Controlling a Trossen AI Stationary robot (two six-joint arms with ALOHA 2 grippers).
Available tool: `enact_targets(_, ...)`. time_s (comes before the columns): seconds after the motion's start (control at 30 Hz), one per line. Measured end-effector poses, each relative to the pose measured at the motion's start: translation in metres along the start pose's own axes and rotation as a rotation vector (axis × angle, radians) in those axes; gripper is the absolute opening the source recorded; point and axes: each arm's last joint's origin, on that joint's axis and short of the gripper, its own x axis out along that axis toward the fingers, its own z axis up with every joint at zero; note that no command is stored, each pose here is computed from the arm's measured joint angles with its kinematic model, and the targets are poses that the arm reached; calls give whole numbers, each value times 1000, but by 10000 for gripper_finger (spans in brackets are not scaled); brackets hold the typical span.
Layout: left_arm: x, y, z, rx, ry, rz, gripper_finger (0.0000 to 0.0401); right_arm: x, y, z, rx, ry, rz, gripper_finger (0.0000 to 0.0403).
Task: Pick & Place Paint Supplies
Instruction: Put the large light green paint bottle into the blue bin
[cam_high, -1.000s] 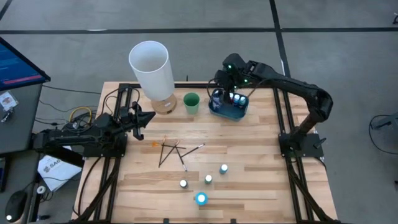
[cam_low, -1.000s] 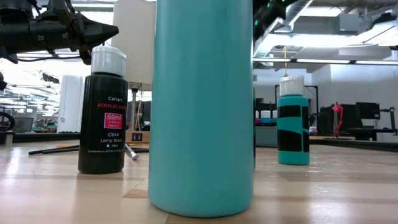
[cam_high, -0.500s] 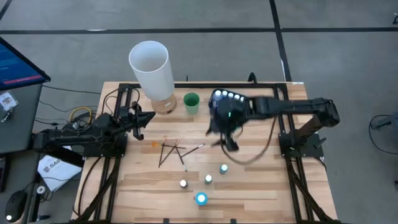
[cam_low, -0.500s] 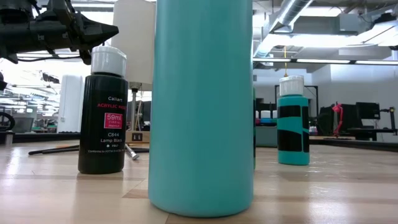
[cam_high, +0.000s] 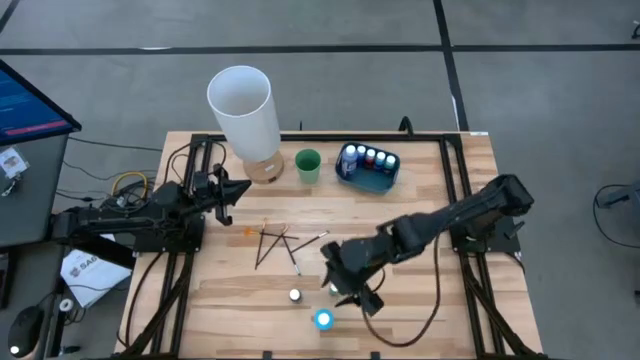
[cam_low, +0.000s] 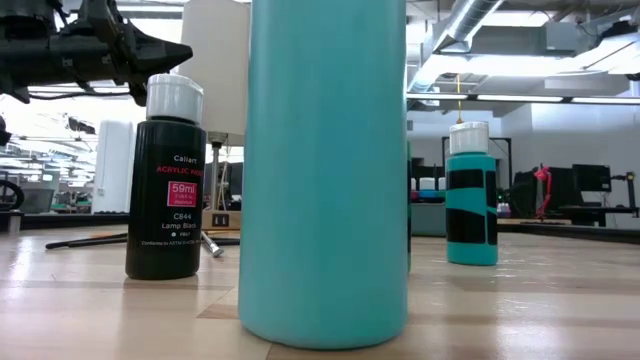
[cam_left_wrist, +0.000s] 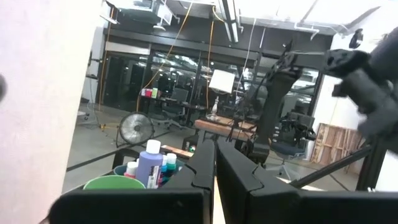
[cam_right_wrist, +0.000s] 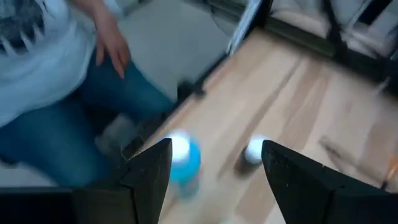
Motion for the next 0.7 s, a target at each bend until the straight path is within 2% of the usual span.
enact_targets(0.4, 2, 0, -3, 3, 24, 4, 2, 66, 5, -16, 27, 26, 39, 244)
enact_targets(0.7, 2, 0, -3, 2, 21, 2, 2, 79, 9, -20, 73, 30, 59, 244)
